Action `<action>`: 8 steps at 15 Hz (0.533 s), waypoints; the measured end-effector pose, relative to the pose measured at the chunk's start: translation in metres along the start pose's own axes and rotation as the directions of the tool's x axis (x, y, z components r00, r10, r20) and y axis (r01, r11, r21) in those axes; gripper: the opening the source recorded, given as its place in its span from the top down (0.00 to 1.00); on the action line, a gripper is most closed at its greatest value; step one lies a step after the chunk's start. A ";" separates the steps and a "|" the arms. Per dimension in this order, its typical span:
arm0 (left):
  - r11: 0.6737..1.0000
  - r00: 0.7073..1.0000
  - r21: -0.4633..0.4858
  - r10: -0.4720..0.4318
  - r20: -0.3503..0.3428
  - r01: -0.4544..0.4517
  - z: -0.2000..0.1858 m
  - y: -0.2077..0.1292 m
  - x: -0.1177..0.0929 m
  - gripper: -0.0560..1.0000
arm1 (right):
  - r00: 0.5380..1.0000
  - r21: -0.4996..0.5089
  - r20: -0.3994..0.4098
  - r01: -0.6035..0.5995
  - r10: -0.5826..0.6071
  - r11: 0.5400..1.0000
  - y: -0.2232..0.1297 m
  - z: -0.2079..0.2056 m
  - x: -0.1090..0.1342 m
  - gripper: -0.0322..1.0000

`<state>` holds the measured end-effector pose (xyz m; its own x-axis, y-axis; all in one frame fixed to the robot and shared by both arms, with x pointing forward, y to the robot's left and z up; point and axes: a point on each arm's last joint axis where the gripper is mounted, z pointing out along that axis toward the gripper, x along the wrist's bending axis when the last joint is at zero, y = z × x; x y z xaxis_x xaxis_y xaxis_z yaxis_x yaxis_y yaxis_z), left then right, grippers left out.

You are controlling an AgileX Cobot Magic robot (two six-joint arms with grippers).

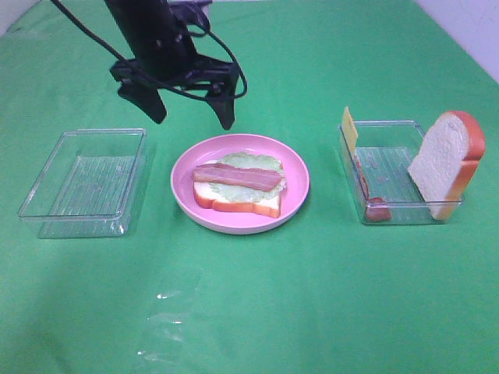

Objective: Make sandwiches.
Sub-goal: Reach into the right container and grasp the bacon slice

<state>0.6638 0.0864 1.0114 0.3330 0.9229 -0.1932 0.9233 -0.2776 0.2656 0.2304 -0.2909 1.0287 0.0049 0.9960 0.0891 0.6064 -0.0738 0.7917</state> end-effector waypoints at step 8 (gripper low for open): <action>0.962 0.955 -0.204 -0.221 -0.199 0.180 -0.111 -0.005 0.173 0.01 | 1.000 0.000 0.000 0.000 0.000 1.000 0.000 0.000 0.000 0.04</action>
<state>0.6957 0.2772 1.0814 0.0763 0.9955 -0.0554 0.9092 -0.0467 0.4137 0.2304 -0.2909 1.0287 0.0049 0.9960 0.0891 0.6064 -0.0738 0.7917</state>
